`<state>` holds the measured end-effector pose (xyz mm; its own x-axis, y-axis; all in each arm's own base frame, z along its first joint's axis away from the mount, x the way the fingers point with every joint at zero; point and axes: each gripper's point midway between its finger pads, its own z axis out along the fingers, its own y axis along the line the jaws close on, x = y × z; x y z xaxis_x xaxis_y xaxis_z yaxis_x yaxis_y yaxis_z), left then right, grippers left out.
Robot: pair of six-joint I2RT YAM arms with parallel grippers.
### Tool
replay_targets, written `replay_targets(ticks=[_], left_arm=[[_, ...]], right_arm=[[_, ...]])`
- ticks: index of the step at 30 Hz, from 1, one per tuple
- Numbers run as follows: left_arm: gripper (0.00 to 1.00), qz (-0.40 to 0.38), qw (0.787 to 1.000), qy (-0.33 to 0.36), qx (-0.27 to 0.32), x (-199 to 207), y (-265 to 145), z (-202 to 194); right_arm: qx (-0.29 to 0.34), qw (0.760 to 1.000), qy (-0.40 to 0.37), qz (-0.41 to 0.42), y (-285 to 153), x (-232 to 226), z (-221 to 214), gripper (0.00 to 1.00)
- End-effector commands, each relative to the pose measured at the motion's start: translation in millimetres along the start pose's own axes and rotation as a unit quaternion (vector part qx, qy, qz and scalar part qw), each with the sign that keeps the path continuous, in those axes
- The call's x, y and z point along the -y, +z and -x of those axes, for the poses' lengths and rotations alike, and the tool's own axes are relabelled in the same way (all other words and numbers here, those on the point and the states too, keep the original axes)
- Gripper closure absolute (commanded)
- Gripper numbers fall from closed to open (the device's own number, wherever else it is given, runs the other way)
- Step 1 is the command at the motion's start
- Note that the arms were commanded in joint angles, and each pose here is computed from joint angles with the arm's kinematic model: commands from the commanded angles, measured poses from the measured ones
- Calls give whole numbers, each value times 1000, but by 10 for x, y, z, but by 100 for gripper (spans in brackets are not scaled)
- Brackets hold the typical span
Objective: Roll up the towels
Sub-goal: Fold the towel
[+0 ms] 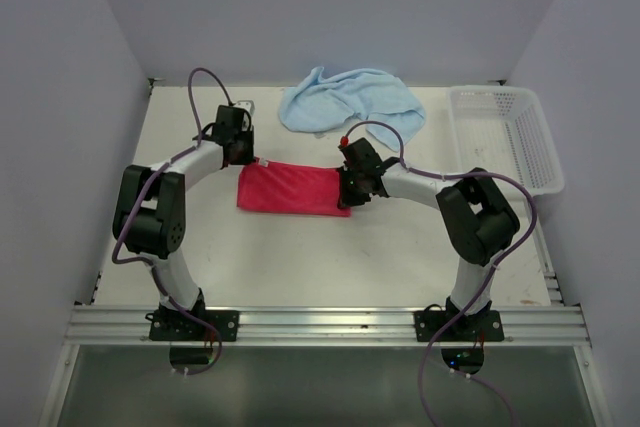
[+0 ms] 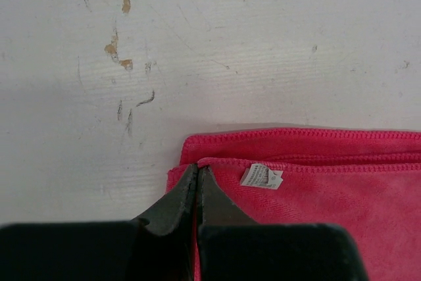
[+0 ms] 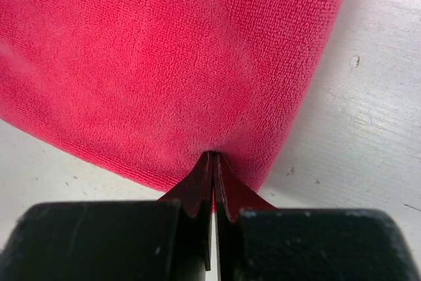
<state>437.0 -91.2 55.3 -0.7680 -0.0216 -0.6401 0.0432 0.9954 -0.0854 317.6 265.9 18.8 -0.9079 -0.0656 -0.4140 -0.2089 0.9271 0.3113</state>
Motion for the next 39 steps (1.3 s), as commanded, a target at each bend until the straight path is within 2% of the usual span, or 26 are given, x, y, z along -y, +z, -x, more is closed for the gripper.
replay_targets(ticks=[1, 12, 15, 20, 22, 26, 32, 33, 37, 39], left_arm=[[100, -1, 998, 11, 61, 41, -200, 451], [100, 38, 999, 13, 17, -100, -44, 237], [94, 39, 999, 12, 13, -101, -21, 218], [75, 42, 999, 11, 11, -110, -23, 208], [66, 42, 999, 10, 11, -116, -33, 216], [61, 43, 999, 10, 19, -113, -102, 277], [54, 85, 996, 14, 36, -261, -270, 392], [53, 85, 996, 15, 37, -265, -292, 400], [41, 79, 996, 14, 44, -242, -370, 435], [39, 65, 997, 13, 46, -193, -401, 447]], right_arm=[[-28, 999, -12, -40, 139, 213, -183, 100], [-28, 999, -12, -38, 138, 203, -163, 100], [-27, 999, -14, -37, 129, 189, -150, 100], [-23, 999, -12, -34, 96, 157, -110, 99], [-21, 999, -13, -29, 83, 128, -80, 97], [-17, 1000, -12, -22, 28, 63, 2, 87], [-6, 1000, -13, -7, -95, -57, 158, 76], [-1, 1000, -13, -3, -135, -80, 194, 70], [12, 1000, -6, 13, -238, -151, 330, 63], [16, 1000, 2, 26, -279, -180, 389, 62]])
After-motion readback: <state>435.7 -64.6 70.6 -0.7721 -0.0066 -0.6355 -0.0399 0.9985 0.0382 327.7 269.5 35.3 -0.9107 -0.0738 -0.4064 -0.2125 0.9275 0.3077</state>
